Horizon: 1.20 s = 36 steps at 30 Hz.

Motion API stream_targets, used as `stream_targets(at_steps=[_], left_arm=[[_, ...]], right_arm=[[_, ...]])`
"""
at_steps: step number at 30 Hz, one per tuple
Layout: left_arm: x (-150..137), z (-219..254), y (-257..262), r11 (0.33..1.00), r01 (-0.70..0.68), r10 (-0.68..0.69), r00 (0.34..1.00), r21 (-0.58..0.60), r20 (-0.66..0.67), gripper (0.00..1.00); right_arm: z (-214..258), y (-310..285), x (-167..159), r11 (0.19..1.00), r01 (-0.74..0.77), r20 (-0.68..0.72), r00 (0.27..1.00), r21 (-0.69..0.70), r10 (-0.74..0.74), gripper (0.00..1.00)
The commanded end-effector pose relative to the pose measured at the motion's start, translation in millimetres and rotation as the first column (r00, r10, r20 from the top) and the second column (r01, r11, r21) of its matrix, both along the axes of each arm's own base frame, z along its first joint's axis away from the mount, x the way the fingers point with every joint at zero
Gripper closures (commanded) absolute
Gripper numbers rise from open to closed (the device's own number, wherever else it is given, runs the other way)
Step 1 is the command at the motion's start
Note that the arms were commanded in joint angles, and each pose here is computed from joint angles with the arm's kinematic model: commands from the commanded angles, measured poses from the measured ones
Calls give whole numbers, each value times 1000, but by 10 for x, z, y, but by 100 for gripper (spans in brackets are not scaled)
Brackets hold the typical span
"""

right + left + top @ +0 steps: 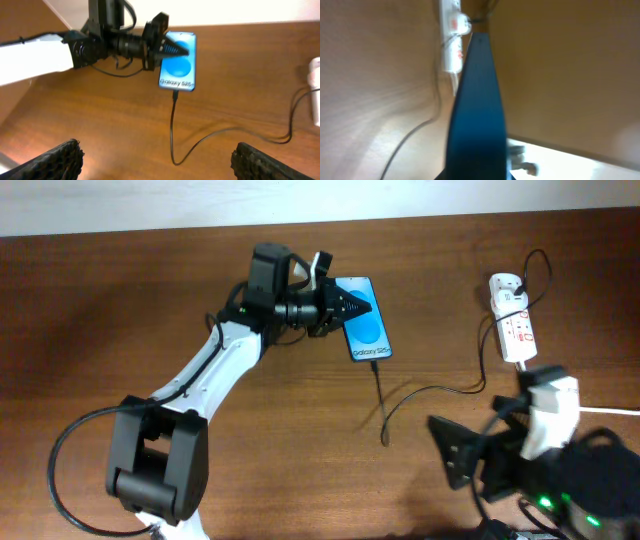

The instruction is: Plug charger to phone and switch on socket

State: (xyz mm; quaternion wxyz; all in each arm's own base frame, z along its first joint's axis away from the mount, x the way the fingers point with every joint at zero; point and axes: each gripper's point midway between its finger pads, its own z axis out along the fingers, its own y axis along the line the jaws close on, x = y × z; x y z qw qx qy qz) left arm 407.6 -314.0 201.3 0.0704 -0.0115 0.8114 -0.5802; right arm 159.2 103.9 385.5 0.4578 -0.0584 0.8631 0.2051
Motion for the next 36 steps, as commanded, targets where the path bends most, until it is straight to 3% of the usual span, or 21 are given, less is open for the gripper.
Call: stream_targets(at_steps=[1, 5, 8, 13, 17, 24, 32, 34, 35, 36], left_arm=[[301, -323, 188, 986, 39, -90, 943, 162, 320, 100], [227, -1034, 325, 976, 198, -216, 944, 93, 251, 100], [201, -1442, 398, 971, 222, -235, 952, 83, 199, 100], [148, -2014, 598, 945, 166, -187, 981, 282, 52, 99], [88, -2258, 788, 896, 142, -143, 989, 421, -28, 91], [85, -2393, 927, 848, 122, -114, 992, 515, -49, 80], [-15, -2521, 1098, 787, 134, -85, 990, 603, -110, 48], [-23, -2512, 1114, 782, 138, -82, 989, 608, -120, 12], [-18, -2518, 1155, 764, 136, -71, 989, 631, -128, 0], [-5, -2514, 1214, 737, 136, -60, 989, 662, -135, 0]], right_arm=[[85, -198, 42, 996, 84, 56, 995, -9, -84, 2], [20, -132, 105, 995, 88, 37, 996, -41, -86, 2], [-68, -31, 203, 992, 92, 9, 996, -89, -91, 2], [-263, 179, 376, 982, 88, -53, 994, -169, -98, 1], [-352, 249, 449, 977, 110, -86, 988, -181, -128, 2], [-328, 176, 493, 968, 222, -95, 968, -114, -233, 2], [-343, 160, 484, 965, 242, -110, 961, -102, -252, 2], [-362, 144, 472, 964, 241, -114, 961, -113, -254, 2], [-387, 123, 456, 962, 240, -121, 959, -128, -256, 2], [-406, 108, 443, 961, 239, -126, 958, -138, -256, 1]])
